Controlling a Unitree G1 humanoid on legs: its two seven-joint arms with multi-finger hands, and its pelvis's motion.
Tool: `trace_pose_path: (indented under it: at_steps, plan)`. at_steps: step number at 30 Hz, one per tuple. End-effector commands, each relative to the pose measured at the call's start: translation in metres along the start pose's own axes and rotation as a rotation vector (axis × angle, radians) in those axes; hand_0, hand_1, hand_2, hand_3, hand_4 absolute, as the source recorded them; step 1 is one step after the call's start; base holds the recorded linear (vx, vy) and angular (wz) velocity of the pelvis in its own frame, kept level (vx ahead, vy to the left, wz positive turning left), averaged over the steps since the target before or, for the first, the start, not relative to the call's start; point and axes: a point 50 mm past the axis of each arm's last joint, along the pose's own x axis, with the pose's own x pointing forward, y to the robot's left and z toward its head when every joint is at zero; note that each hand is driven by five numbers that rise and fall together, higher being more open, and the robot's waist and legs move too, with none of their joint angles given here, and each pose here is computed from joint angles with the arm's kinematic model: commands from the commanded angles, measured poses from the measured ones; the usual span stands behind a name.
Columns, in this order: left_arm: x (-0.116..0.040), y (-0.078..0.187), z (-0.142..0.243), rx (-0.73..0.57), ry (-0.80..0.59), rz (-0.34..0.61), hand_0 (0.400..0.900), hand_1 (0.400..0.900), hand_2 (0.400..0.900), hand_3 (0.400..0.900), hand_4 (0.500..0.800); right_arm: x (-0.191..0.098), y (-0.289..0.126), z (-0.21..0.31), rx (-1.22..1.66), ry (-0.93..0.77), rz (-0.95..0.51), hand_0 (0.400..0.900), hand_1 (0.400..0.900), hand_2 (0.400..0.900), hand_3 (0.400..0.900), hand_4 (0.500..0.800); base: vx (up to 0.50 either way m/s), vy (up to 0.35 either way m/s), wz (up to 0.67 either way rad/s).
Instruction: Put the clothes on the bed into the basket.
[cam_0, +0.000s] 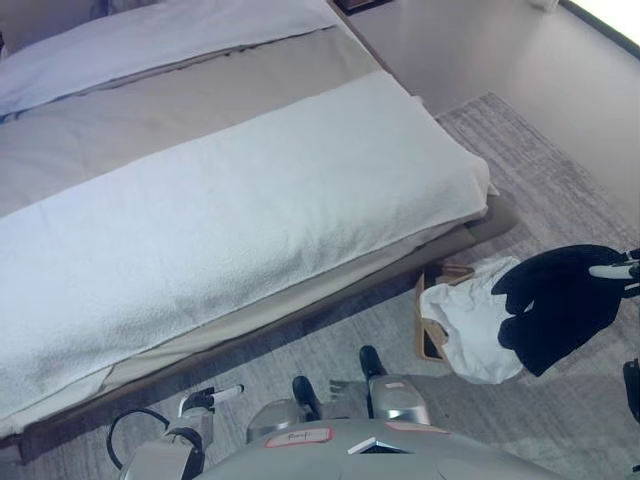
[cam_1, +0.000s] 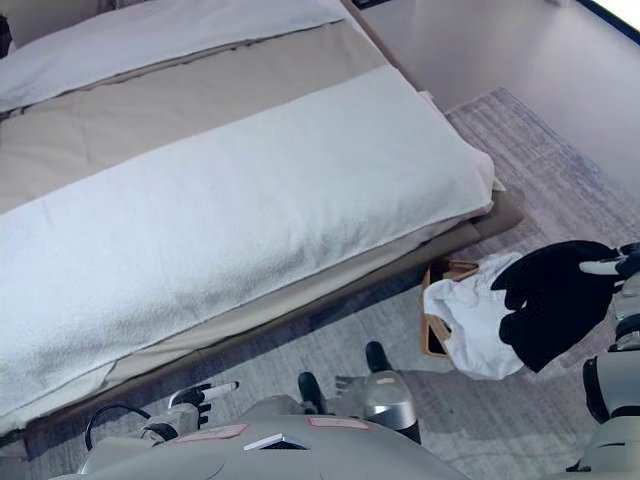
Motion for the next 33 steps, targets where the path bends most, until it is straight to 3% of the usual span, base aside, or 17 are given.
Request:
trace_pose_path:
  at_steps: [1,10,11,12,13,20,33]
  plan:
    - [0.002,0.026,0.0,0.066,0.015,0.08,0.9,0.9,0.9,0.9,0.8,-0.004,-0.064,0.016,0.051,-0.065,-0.195,0.4,0.4,0.4,0.4,0.5,0.0,0.0,0.0]
    - [0.002,0.021,0.002,0.069,0.006,0.063,0.9,0.9,0.9,0.9,0.8,-0.004,-0.066,0.006,0.065,-0.017,-0.19,0.4,0.4,0.4,0.4,0.5,-0.002,0.0,0.01]
    - [0.002,0.021,0.002,0.068,0.006,0.062,0.9,0.9,0.9,0.9,0.8,-0.004,-0.066,0.006,0.062,-0.018,-0.188,0.463,0.463,0.463,0.463,0.538,-0.014,0.001,0.09]
    - [0.002,0.02,0.002,0.07,0.002,0.062,0.9,0.9,0.9,0.9,0.8,-0.004,-0.065,0.004,0.061,-0.008,-0.192,0.631,0.631,0.631,0.631,0.639,-0.01,-0.003,0.11]
    - [0.002,0.02,0.003,0.068,0.002,0.06,0.9,0.9,0.9,0.9,0.8,-0.004,-0.066,0.002,0.045,0.008,-0.192,0.9,0.9,0.9,0.9,0.8,-0.011,-0.004,0.15]
    - [0.002,0.018,0.006,0.085,-0.002,0.06,0.9,0.9,0.9,0.9,0.8,-0.004,-0.063,-0.012,0.032,0.088,-0.176,0.9,0.9,0.9,0.9,0.8,0.0,-0.011,0.13]
    - [0.002,0.02,0.007,0.072,0.001,0.073,0.9,0.9,0.9,0.9,0.8,-0.001,-0.039,0.002,0.002,0.04,-0.116,0.9,0.9,0.9,0.9,0.8,0.0,-0.017,0.03]
